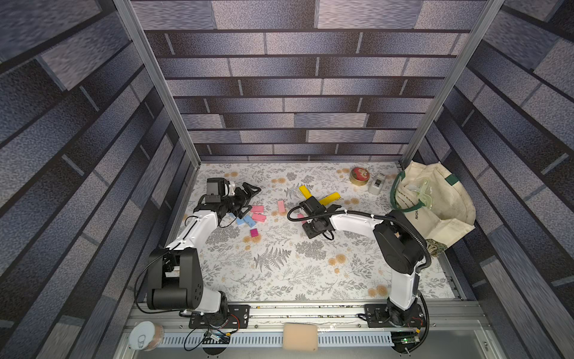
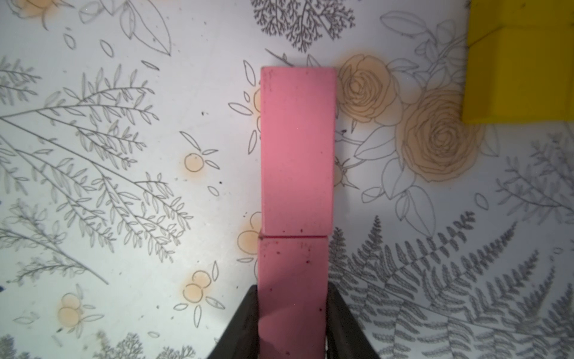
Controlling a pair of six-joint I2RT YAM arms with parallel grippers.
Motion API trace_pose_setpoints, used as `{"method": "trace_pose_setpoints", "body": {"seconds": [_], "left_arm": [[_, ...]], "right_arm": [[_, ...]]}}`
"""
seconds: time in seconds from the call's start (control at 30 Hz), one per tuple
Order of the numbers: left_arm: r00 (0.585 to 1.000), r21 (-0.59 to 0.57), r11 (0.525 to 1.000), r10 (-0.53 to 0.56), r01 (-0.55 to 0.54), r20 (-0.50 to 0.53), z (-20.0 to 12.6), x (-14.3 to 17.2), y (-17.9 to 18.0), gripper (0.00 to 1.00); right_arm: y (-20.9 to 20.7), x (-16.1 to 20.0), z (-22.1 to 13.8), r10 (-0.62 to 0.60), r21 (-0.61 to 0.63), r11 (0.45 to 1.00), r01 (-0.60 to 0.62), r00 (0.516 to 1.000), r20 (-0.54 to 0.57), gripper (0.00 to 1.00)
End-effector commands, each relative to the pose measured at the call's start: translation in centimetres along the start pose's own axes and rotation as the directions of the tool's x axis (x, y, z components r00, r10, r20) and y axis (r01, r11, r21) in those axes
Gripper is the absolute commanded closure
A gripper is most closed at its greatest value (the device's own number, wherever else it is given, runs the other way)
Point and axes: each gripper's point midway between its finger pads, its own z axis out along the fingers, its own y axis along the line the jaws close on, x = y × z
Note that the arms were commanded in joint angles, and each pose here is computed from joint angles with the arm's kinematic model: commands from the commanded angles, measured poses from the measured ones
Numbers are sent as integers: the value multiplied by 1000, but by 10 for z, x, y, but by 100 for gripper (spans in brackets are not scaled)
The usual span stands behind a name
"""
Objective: Assemble the letter v with building blocks
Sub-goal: Assemble the building block at the center of the board.
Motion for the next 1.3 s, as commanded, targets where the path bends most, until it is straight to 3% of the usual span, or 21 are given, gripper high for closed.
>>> {"method": "trace_pose_setpoints", "body": {"seconds": [0.0, 0.6, 0.83, 0.93, 1.0, 1.1, 1.27], "left_arm": [[1000, 4, 1000, -5, 5, -7, 1, 0, 4, 0], [1000, -1, 1000, -10, 10, -9, 3, 0, 6, 0], [1000, -12, 1000, 6, -6, -6, 0, 0, 4, 0], [1000, -100, 995, 20, -21, -8, -8, 4, 9, 0], [999, -218, 975, 39, -43, -19, -17, 8, 20, 0], [993, -456, 883, 80, -113, -91, -30, 18, 48, 0], [963, -634, 733, 113, -246, -243, -31, 40, 84, 0]], "right_arm": [[-5, 27, 15, -20, 36, 999, 24, 994, -105, 63], [-5, 30, 12, -37, 32, 999, 40, 994, -108, 54], [-3, 6, -19, -42, 19, 999, 43, 998, -40, 40], [-1, -14, -48, -37, 8, 999, 37, 999, 36, 30], [-1, -28, -68, -28, 0, 1000, 28, 996, 89, 21], [0, -48, -103, 3, -20, 1000, 1, 982, 189, 0], [-9, -71, -150, 67, -27, 998, -61, 949, 309, 0]]}}
